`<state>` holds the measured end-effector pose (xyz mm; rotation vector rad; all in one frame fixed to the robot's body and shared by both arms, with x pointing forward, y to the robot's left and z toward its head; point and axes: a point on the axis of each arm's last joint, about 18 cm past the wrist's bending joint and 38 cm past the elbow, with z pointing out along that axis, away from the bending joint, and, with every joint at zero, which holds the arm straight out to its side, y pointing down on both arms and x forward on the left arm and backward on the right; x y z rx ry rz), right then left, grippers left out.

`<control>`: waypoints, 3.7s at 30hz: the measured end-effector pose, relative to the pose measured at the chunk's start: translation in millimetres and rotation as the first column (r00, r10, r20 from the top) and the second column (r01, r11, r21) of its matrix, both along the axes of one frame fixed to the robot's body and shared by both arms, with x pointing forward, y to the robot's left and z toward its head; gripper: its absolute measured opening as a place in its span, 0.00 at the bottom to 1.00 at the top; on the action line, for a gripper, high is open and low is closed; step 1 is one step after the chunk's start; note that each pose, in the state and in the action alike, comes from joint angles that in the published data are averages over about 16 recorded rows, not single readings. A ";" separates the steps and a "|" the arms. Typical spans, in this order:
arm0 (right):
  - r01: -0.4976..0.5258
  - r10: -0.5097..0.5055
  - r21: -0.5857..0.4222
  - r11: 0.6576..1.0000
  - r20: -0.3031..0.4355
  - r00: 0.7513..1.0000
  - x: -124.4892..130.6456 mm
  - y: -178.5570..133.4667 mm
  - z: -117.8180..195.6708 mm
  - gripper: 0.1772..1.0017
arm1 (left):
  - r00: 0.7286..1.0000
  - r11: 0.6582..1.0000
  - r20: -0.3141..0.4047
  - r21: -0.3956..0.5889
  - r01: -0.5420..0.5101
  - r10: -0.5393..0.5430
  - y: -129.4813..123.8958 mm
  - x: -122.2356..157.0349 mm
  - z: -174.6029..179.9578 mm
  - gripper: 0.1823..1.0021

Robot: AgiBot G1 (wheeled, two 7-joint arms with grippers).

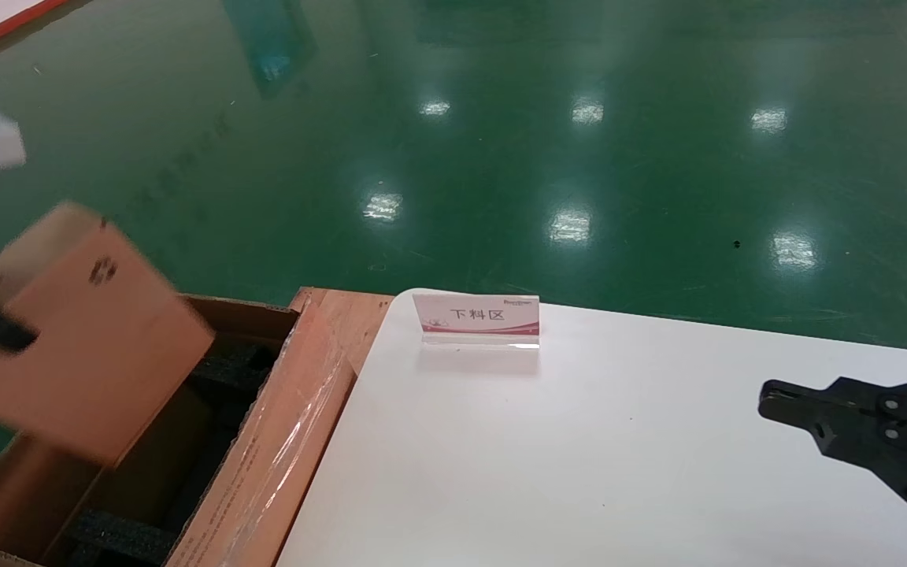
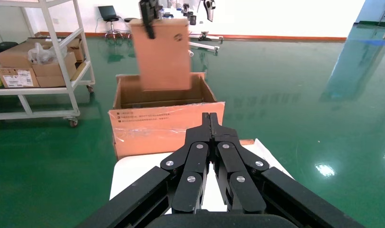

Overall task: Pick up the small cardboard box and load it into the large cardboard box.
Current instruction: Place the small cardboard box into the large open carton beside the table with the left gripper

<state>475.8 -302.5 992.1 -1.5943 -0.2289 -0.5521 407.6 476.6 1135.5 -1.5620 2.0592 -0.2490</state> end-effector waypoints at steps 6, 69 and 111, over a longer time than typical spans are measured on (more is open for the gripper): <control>0.000 0.000 0.000 1.000 0.000 1.000 0.0 0.0 0.0 0.04 | 0.996 0.998 -0.075 -0.037 -0.045 0.042 18.4 -2.1 -23.7 0.27; 0.000 0.000 0.000 1.000 0.000 1.000 0.0 0.0 0.0 1.00 | 0.975 0.977 -0.073 -0.007 -0.211 0.210 98.0 92.2 -144.2 0.26; 0.000 0.000 0.000 1.000 0.000 1.000 0.0 0.0 0.0 1.00 | 0.940 0.947 -0.126 0.104 -0.305 0.317 102.2 132.4 -209.5 0.18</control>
